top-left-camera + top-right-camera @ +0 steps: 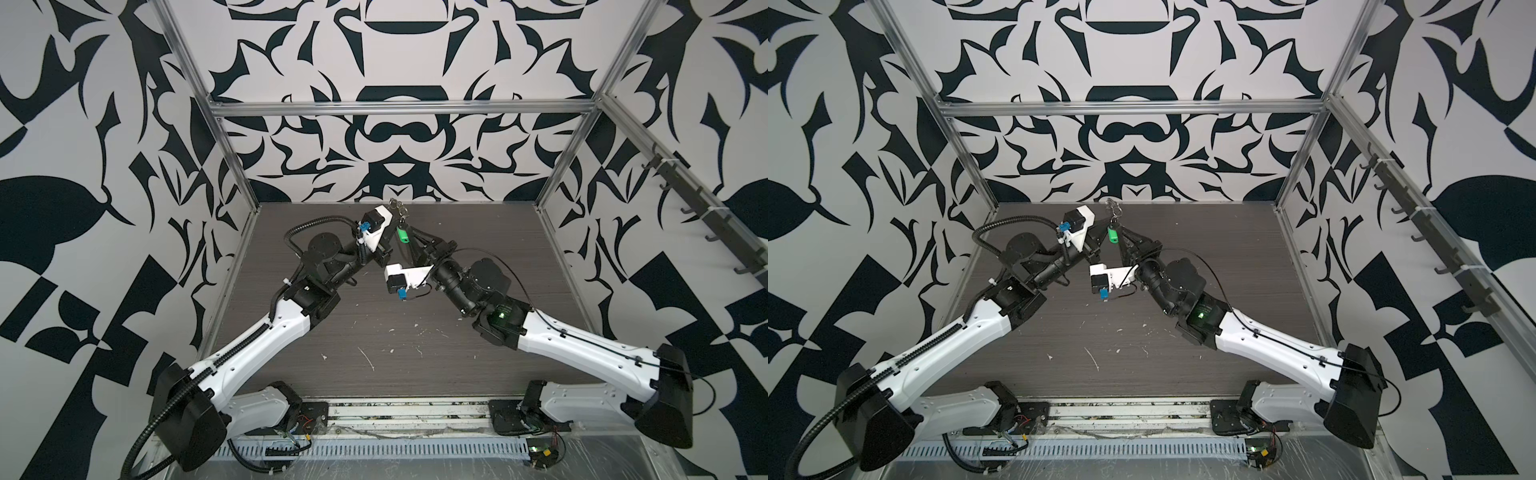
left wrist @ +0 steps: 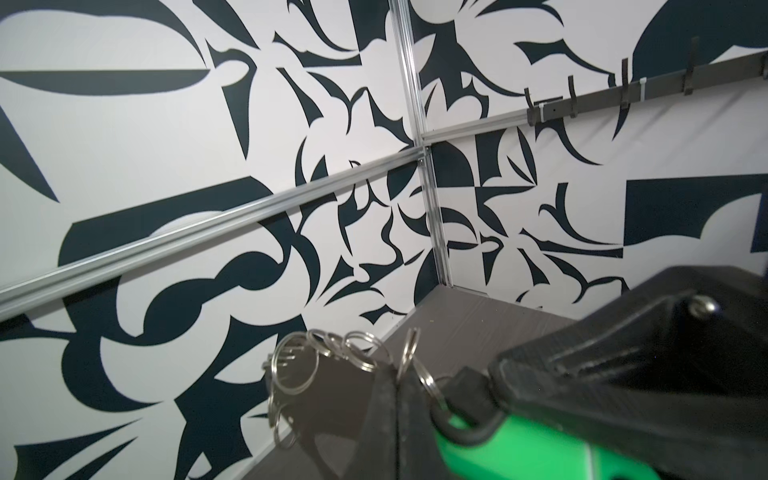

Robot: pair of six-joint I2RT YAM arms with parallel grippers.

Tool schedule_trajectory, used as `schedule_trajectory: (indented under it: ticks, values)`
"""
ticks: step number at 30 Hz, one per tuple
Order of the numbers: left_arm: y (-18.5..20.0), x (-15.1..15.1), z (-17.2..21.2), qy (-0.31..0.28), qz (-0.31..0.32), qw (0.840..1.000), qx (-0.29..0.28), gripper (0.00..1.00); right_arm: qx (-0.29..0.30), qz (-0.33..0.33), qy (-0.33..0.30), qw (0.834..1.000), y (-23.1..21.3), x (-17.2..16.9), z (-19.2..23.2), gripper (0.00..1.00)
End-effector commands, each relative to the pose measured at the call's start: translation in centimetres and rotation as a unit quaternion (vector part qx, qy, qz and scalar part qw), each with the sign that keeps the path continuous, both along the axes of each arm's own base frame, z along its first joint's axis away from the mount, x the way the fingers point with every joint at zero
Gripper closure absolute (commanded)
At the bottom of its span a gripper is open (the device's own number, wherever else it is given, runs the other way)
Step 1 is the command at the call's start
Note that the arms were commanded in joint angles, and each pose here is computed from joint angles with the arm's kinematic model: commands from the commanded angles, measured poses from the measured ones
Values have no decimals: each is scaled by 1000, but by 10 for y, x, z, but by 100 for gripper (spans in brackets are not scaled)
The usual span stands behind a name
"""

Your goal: Remove the keys from the keyring

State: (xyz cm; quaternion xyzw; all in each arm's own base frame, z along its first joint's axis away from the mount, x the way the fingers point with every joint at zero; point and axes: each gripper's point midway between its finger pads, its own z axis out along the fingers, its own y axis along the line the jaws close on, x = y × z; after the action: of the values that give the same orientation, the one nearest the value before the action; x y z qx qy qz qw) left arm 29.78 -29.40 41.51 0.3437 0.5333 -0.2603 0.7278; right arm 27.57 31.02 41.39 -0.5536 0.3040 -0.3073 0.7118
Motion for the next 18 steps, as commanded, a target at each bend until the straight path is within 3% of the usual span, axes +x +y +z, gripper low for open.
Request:
schedule_trajectory:
  ticks: [1,11,15,18]
  values:
    - [-14,-26,70,-89,-66,992,-62,100,-27,89,-1,996,35,-15,-4,100]
    - [-38,-9,97,-111,-84,988,-64,100,-2,67,-46,997,21,11,45,97]
    - [-40,-5,98,-110,-83,988,-65,100,-1,66,-54,996,20,12,53,93]
    - [-39,-3,97,-109,-75,989,-62,100,2,63,-64,996,17,9,62,84]
